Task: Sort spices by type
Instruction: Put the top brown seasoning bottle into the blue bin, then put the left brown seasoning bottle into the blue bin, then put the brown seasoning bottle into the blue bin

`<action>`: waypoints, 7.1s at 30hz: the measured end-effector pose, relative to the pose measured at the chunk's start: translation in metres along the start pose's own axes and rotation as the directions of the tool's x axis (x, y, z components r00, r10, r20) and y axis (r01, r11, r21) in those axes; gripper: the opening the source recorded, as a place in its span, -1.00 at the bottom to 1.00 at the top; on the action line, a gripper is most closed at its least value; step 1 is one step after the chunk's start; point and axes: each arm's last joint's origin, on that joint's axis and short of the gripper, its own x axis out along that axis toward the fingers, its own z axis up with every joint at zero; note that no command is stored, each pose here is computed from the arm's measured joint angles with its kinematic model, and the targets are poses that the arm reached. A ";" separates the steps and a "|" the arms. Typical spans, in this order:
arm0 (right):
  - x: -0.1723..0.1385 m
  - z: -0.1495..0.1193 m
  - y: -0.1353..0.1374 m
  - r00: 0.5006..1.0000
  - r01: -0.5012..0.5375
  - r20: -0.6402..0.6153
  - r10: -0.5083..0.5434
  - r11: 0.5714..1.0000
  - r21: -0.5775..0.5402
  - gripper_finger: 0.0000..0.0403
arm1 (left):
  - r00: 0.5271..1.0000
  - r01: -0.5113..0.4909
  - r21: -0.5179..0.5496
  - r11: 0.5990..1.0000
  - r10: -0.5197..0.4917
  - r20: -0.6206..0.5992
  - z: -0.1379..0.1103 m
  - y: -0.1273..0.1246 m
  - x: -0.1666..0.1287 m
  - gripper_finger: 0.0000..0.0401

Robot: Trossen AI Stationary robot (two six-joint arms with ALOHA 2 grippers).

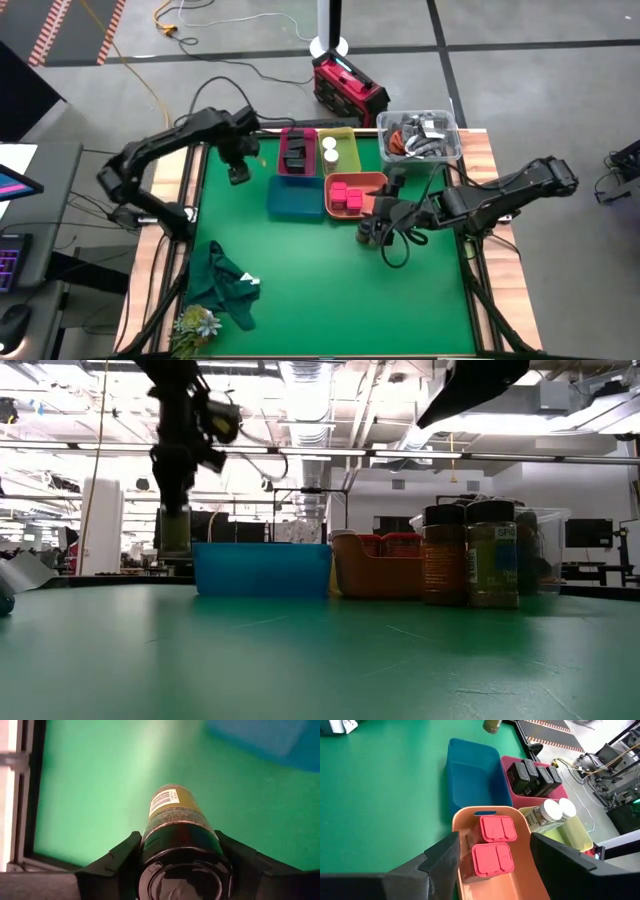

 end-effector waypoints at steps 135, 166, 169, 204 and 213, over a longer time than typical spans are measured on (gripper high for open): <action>-0.054 -0.042 -0.019 0.997 -0.038 -0.059 0.051 0.980 0.193 0.36 | 0.676 0.080 0.665 0.743 -0.530 0.511 0.221 -0.238 0.086 0.13; -0.054 -0.038 -0.018 0.998 -0.048 -0.025 0.053 0.985 0.166 0.36 | 0.832 0.060 0.470 0.881 -0.304 0.464 0.152 -0.182 -0.033 -0.03; -0.054 -0.038 -0.018 0.998 -0.048 -0.024 0.053 0.985 0.167 0.36 | 0.844 0.005 0.414 0.910 -0.226 0.486 0.146 -0.175 -0.036 -0.03; -0.059 -0.030 -0.011 0.996 -0.081 0.061 0.072 0.984 0.161 0.36 | 0.777 0.041 -0.021 0.999 -0.019 0.630 0.067 -0.105 0.050 0.16; -0.059 -0.030 -0.011 0.995 -0.082 0.061 0.073 0.984 0.160 0.36 | 0.787 0.028 -0.007 1.000 -0.018 0.616 0.066 -0.105 0.050 0.37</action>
